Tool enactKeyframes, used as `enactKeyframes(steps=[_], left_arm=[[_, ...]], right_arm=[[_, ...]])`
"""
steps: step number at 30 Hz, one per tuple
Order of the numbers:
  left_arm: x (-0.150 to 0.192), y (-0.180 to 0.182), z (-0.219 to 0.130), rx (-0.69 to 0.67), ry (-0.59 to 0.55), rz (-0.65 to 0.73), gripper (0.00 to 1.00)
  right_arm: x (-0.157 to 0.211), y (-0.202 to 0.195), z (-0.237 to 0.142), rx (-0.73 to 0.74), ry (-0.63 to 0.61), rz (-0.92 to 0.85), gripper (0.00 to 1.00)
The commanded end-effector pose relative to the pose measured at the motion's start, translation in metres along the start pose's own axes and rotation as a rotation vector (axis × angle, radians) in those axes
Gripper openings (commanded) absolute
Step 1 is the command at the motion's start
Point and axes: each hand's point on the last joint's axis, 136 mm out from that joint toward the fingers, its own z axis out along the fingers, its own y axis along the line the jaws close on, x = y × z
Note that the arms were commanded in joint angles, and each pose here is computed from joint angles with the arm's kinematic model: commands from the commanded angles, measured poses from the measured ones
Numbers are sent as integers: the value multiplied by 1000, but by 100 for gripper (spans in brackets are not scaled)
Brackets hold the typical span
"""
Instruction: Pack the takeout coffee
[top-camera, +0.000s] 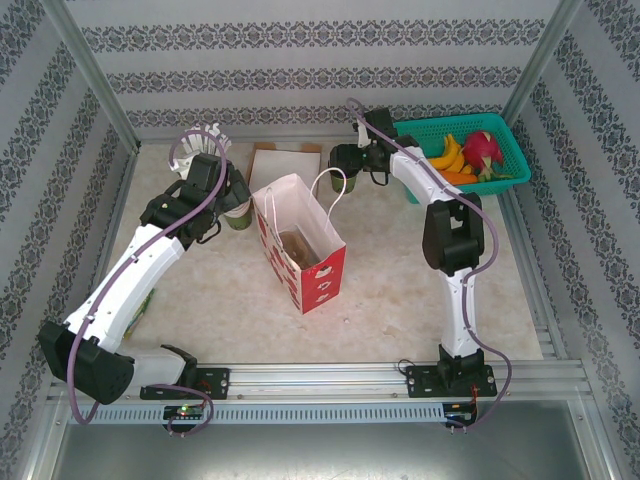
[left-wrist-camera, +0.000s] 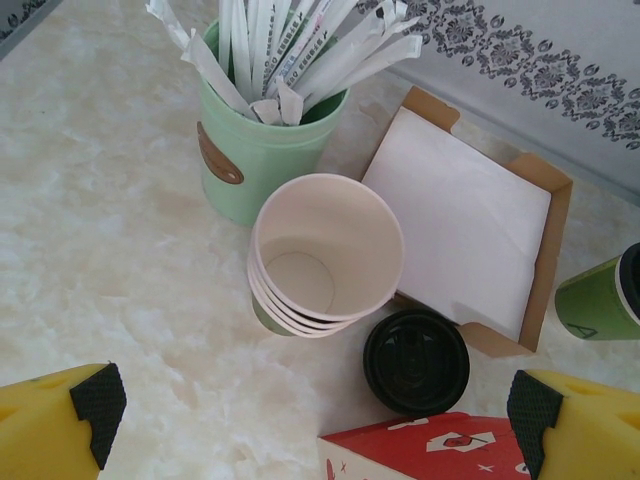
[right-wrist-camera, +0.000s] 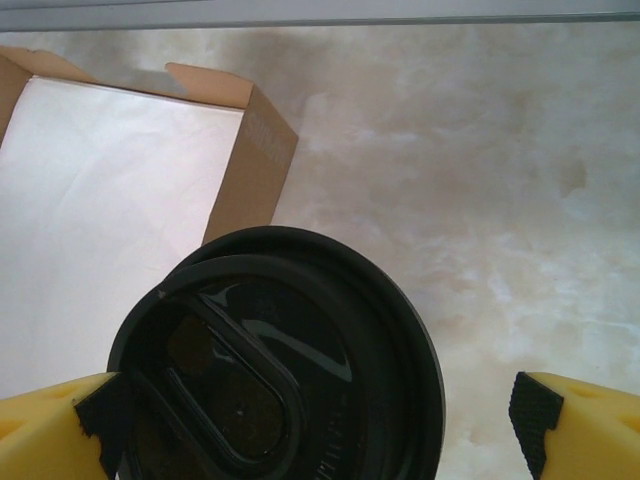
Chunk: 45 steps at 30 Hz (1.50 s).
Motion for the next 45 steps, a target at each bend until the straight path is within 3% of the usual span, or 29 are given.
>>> enactKeyframes(steps=[1, 24, 32, 45], left_arm=[[-9, 9, -9, -31, -23, -8, 100], [0, 7, -6, -27, 16, 30, 100], [1, 7, -4, -31, 24, 39, 100], [5, -3, -2, 33, 32, 38, 100]], right_arm=[[1, 12, 2, -57, 23, -31, 98], [6, 10, 27, -30, 68, -30, 98], [9, 7, 15, -4, 64, -32, 79], [46, 1, -20, 11, 78, 25, 72]])
